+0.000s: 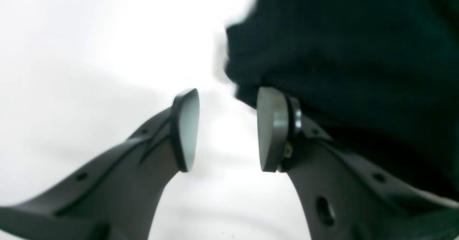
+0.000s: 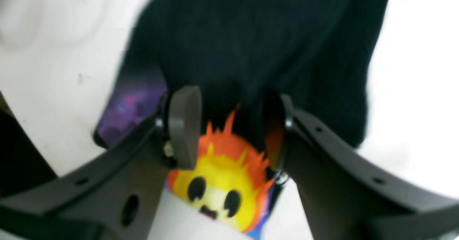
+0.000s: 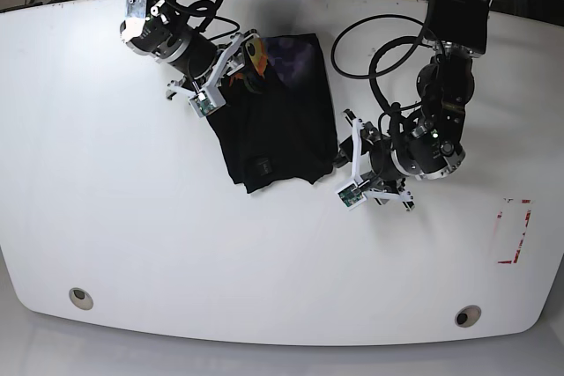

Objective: Layout the t-shirt on the table in an organized manner, then fold the t-shirt properly
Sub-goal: 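Release the bundle and open both grippers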

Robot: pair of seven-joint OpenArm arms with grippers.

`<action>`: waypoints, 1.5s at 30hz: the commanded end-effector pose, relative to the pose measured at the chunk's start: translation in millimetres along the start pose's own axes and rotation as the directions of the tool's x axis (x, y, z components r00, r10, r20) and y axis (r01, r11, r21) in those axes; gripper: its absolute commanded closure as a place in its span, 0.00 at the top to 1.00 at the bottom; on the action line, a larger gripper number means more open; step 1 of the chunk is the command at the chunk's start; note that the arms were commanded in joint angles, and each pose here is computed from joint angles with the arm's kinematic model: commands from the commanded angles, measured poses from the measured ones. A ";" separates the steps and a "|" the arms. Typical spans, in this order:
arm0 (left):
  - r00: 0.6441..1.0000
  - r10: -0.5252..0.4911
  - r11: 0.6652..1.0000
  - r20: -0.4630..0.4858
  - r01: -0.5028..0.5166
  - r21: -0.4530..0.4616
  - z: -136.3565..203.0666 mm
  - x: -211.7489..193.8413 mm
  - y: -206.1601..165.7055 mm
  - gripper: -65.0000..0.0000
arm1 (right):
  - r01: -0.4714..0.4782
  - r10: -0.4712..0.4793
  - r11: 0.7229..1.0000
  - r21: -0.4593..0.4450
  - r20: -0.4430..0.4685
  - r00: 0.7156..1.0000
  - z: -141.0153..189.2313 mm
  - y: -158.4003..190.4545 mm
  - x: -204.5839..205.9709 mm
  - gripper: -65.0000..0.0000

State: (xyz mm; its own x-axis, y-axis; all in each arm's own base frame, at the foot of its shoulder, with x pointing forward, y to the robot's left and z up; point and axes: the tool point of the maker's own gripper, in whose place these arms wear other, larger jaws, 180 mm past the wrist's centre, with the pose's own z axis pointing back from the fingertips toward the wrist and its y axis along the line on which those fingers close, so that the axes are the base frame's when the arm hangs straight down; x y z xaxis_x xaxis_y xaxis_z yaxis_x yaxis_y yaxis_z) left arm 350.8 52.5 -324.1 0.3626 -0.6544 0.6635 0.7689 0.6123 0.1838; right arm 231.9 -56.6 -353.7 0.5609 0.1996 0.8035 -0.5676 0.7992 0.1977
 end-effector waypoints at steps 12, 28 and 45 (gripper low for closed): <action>0.989 0.112 0.993 0.096 -0.108 -0.052 0.1 16.4 -41.0 0.39 | -0.044 0.044 0.998 -0.043 -0.010 0.999 -18.6 -28.3 10.5 0.41; 0.964 0.264 0.953 0.014 -0.259 -0.159 -47.8 -52.0 -47.1 0.39 | 0.033 -0.033 0.999 -0.025 -0.017 0.999 -33.4 -33.5 -14.2 0.41; 0.990 0.088 0.996 0.114 -0.088 -0.006 -2.8 1.9 3.0 0.39 | -0.144 0.147 0.985 -0.095 0.027 0.989 -0.5 -29.5 44.9 0.41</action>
State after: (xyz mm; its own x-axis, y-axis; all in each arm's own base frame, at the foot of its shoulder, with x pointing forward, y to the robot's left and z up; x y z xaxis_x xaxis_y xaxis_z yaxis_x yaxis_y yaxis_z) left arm 338.0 60.5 -359.8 0.4488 -0.5606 0.6959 0.7366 0.6730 0.0672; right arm 265.6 -72.6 -347.7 0.5206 0.3005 0.7992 -0.5724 0.8173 0.0655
